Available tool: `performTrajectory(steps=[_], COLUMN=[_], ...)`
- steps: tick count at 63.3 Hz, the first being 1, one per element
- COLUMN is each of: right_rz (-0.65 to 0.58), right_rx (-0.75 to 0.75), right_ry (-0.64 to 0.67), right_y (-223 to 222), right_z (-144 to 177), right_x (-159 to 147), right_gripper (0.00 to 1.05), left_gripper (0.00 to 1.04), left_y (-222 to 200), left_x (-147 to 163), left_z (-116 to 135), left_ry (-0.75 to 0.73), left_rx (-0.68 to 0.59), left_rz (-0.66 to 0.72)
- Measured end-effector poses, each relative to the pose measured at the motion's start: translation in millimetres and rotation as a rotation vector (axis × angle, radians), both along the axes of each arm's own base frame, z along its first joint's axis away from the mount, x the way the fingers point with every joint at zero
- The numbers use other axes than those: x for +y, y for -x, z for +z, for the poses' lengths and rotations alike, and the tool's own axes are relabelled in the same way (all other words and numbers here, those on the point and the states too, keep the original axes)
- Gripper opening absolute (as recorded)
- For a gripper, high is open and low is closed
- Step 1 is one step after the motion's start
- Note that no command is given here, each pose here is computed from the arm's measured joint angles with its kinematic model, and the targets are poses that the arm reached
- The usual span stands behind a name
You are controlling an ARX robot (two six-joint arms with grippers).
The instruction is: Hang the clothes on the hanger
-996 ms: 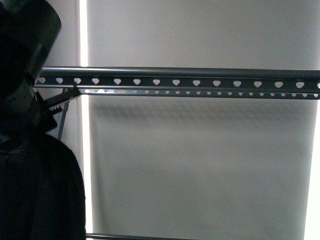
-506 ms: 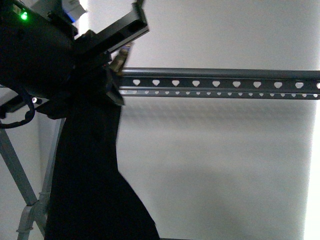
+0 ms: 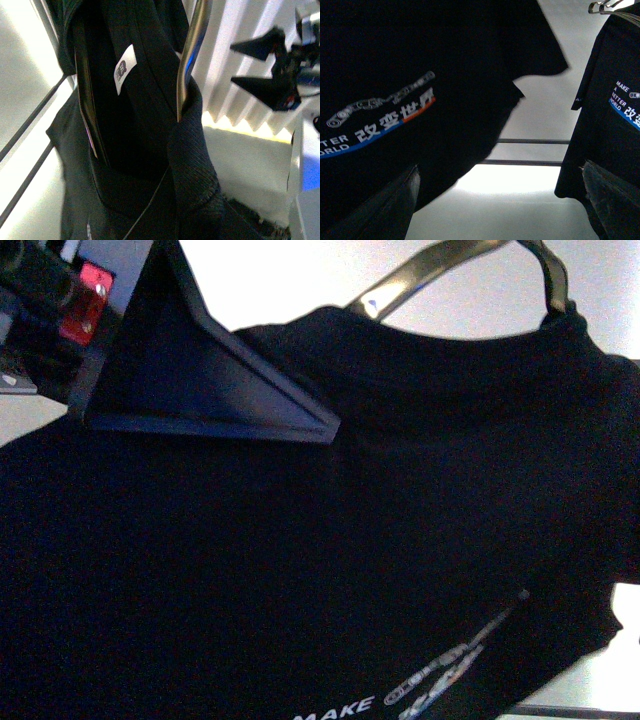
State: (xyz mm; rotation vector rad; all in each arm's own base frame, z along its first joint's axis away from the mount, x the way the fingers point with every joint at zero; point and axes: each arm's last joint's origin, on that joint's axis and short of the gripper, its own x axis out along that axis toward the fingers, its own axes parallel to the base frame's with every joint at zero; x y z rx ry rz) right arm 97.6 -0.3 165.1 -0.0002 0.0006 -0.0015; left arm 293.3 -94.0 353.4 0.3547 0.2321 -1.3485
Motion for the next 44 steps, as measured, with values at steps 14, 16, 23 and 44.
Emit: performTrajectory(steps=[14,16,23,44], right_rz=[0.0,0.0,0.0,0.0], right_rx=[0.0,0.0,0.0,0.0], right_ry=[0.0,0.0,0.0,0.0], right_y=[0,0,0,0], right_z=[0,0,0,0], right_x=[0,0,0,0], right_gripper=[0.97,0.97,0.97,0.97], left_gripper=[0.04,0.04,0.04,0.04], left_y=[-35,-39,-53,-77], left_x=[-17,-20,-35,-65], left_z=[-13,-13,-15,-5], left_ry=[-0.068,-0.065,-0.049,-0.044], left_rx=[-0.141,-0.162,-0.225,-0.267], left_rz=[-0.077,-0.083,-0.11,-0.175])
